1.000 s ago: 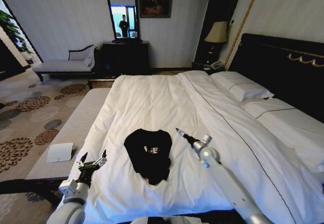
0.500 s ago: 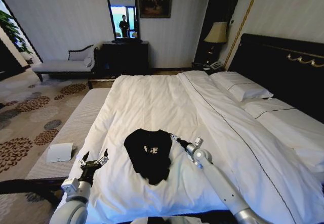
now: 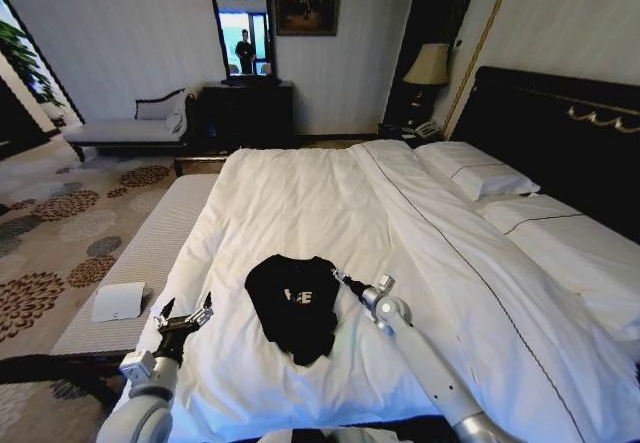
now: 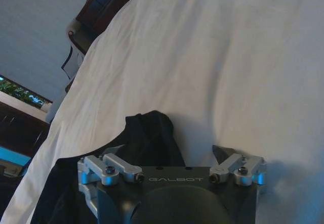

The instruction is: Fold the clothes on the bed.

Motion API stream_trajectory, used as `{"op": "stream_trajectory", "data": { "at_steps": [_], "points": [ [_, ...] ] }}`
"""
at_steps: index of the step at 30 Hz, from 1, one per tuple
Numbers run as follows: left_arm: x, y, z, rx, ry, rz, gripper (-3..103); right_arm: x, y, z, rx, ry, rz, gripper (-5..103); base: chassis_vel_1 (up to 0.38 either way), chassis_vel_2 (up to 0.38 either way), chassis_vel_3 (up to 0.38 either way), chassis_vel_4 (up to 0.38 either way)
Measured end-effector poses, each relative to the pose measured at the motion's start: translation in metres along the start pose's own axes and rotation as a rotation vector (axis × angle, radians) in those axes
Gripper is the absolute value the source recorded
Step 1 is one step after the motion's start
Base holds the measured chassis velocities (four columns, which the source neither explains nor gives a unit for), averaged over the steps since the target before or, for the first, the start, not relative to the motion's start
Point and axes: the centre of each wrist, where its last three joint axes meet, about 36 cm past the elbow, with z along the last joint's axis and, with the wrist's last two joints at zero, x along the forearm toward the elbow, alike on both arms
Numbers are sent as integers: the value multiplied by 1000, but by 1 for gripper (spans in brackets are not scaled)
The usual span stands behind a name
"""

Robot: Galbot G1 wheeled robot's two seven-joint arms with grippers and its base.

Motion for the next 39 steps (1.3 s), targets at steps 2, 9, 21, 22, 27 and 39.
{"op": "stream_trajectory", "data": {
  "at_steps": [2, 9, 21, 22, 27, 39],
  "points": [
    [0, 2, -1, -4, -4, -4, 100, -1, 1, 2, -12, 0, -1, 93, 0, 0, 0, 0],
    [-14, 13, -25, -3, -51, -30, 100, -5, 4, 3, -31, 8, -4, 66, 0, 0, 0, 0],
    [-21, 11, -28, 1, -51, -25, 100, -9, 3, 6, -42, 25, 17, 17, 0, 0, 0, 0],
    [-21, 11, -27, 2, -51, -25, 100, -9, 3, 6, -46, 23, 17, 17, 0, 0, 0, 0],
    [-20, 11, -25, 7, -45, -27, 100, -10, 3, 6, -51, 18, 17, 2, 0, 0, 0, 0],
    [-25, 12, -21, 32, -9, -7, 100, -6, 4, 4, -12, -10, 23, 0, 0, 0, 0, 0]
  ]
}}
